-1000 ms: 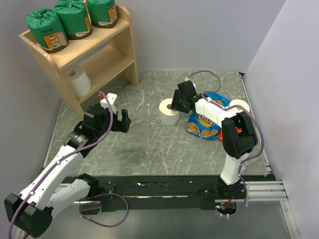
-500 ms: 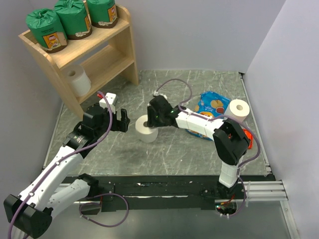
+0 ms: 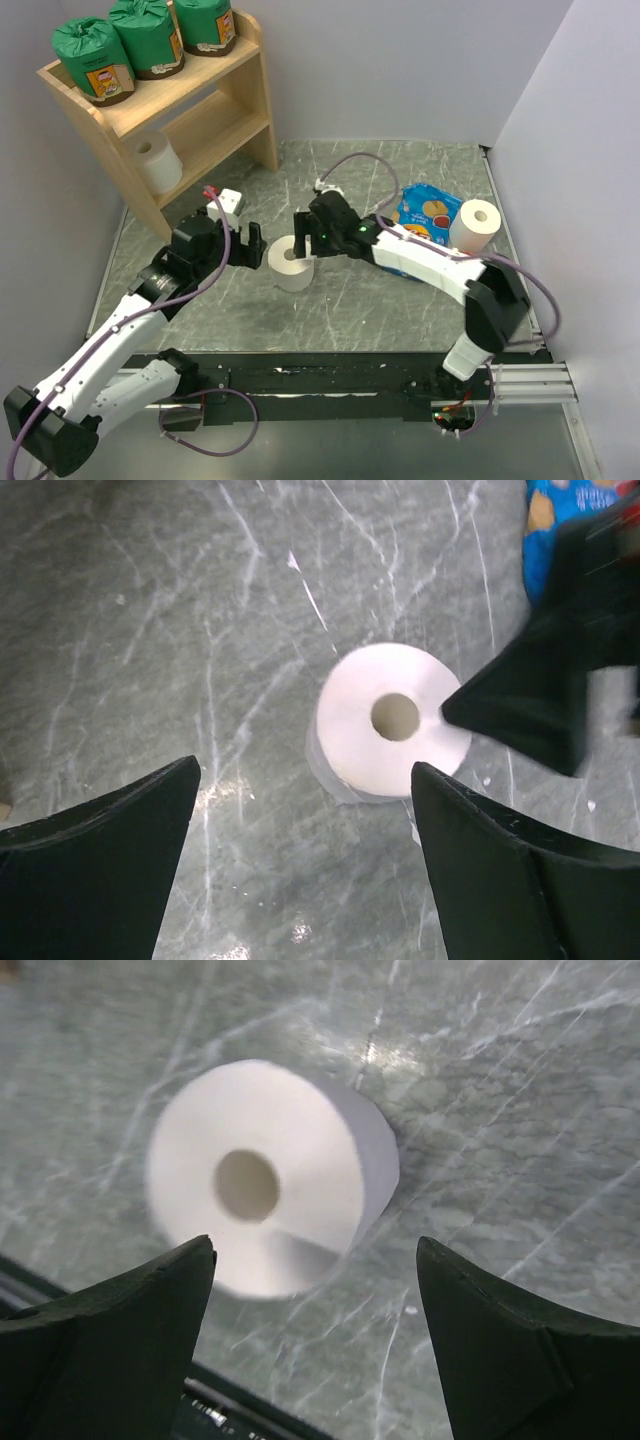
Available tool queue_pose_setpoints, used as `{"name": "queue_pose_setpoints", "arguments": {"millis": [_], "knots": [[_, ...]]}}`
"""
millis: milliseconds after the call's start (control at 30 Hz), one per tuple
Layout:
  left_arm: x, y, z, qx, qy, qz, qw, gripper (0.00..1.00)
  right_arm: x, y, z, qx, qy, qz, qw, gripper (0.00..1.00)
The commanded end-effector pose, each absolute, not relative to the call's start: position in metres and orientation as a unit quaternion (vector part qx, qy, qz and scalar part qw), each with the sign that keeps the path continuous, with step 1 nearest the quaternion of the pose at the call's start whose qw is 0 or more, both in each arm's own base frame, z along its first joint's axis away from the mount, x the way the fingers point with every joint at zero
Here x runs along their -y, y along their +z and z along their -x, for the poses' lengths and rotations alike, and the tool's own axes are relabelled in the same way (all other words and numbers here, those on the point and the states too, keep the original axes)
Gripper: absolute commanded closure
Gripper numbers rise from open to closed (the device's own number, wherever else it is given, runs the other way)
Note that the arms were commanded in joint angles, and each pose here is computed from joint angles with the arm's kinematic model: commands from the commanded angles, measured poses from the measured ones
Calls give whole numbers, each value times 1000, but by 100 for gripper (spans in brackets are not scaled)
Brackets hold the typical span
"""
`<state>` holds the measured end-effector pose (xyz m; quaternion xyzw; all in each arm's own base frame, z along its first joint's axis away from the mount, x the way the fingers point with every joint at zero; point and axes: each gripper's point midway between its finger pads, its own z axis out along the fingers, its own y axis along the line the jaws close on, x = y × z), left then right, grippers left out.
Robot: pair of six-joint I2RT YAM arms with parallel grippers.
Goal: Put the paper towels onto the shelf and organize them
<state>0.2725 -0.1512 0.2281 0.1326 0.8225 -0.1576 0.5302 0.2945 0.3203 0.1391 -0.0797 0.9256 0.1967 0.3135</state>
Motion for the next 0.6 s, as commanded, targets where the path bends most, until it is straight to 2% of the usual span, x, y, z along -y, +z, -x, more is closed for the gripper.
{"name": "queue_pose_setpoints", "arguments": {"millis": [0,267,433,567], "knots": [[177,244,-271,-812,-167,-162,536,7,-299,181,-278,-903,220,88,357,11],[232,211,-265,-842,-157,-213,470,10,-203,165,-253,-899,146,38,412,11],[269,199,-261,-842,-160,-241,455,10,-157,172,-230,-873,166,-2,459,9],[287,167,-262,-857,-134,-262,423,13,-135,176,-219,-855,171,-20,489,9]]}}
